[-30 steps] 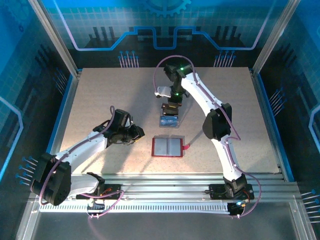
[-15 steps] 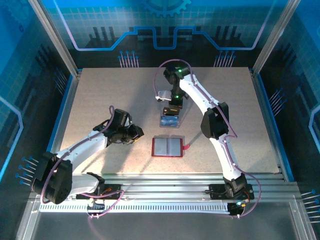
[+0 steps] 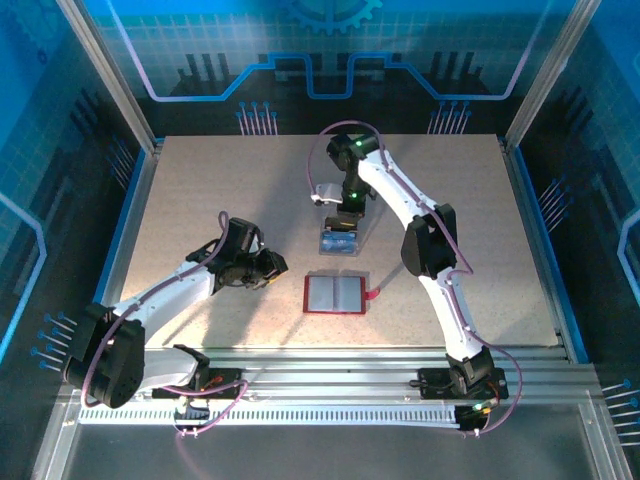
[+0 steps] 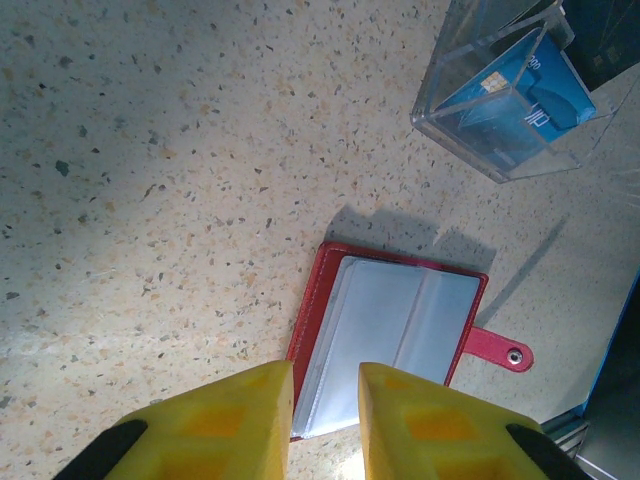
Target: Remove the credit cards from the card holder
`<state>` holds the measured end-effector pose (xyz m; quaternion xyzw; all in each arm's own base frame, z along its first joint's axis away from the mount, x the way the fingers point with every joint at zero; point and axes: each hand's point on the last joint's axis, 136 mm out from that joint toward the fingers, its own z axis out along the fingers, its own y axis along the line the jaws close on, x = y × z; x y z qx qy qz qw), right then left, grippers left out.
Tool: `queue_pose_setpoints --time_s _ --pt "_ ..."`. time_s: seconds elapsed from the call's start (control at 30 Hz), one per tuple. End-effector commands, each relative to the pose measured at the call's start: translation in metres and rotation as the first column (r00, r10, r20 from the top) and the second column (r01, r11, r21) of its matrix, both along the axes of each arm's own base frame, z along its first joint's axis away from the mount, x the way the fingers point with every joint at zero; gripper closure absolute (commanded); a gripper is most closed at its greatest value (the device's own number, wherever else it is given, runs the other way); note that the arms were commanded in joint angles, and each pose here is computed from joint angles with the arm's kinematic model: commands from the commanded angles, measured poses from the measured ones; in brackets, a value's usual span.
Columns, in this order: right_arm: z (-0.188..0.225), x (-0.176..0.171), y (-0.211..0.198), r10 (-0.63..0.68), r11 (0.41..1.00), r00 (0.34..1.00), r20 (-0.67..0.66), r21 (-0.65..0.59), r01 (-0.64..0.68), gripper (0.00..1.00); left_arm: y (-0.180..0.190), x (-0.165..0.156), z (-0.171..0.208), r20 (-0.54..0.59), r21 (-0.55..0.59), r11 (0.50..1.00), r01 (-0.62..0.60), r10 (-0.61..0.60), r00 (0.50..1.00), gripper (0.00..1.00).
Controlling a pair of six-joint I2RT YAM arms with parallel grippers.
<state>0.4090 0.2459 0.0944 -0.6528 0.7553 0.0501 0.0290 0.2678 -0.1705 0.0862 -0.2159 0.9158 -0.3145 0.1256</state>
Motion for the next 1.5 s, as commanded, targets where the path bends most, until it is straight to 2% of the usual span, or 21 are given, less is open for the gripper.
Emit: queue_pose_setpoints --time_s 0.0,0.23,0.43,0.73,0.93,1.1,1.27,1.47 --pt "0.008 -0.004 -0.002 -0.020 1.000 1.000 -0.004 0.017 0.020 0.80 0.002 0.000 -0.002 -0.006 0.003 1.000 0.000 0.000 1.000 0.75" --pt "0.018 -0.016 0.003 -0.062 0.996 0.998 -0.013 0.056 0.062 0.79 -0.005 0.003 -0.003 -0.005 -0.035 0.999 0.011 -0.011 1.000 0.75" --pt "0.035 -0.033 0.010 -0.123 0.983 0.992 -0.001 0.137 0.122 0.78 -0.013 0.006 -0.007 -0.007 -0.074 0.997 0.024 -0.024 1.000 0.75" --pt "0.040 -0.067 0.024 -0.320 0.909 0.946 -0.049 0.267 0.321 0.80 -0.031 0.011 -0.014 -0.017 -0.114 0.991 0.072 -0.075 0.997 0.75" --pt "0.031 -0.094 0.028 -0.490 0.810 0.864 -0.118 0.304 0.501 0.84 -0.044 0.012 -0.019 -0.025 -0.122 0.987 0.107 -0.111 0.994 0.75" --pt "0.022 -0.114 0.032 -0.623 0.682 0.760 -0.187 0.346 0.644 0.86 -0.056 0.009 -0.023 -0.034 -0.121 0.983 0.140 -0.145 0.989 0.76" --pt "0.021 -0.136 0.048 -0.666 0.558 0.684 -0.299 0.409 0.722 0.87 -0.064 0.004 -0.029 -0.048 -0.118 0.980 0.159 -0.166 0.985 0.79" --pt "0.005 -0.154 0.055 -0.714 0.438 0.547 -0.437 0.331 0.836 0.86 -0.068 -0.005 -0.039 -0.072 -0.111 0.980 0.167 -0.175 0.982 0.82"
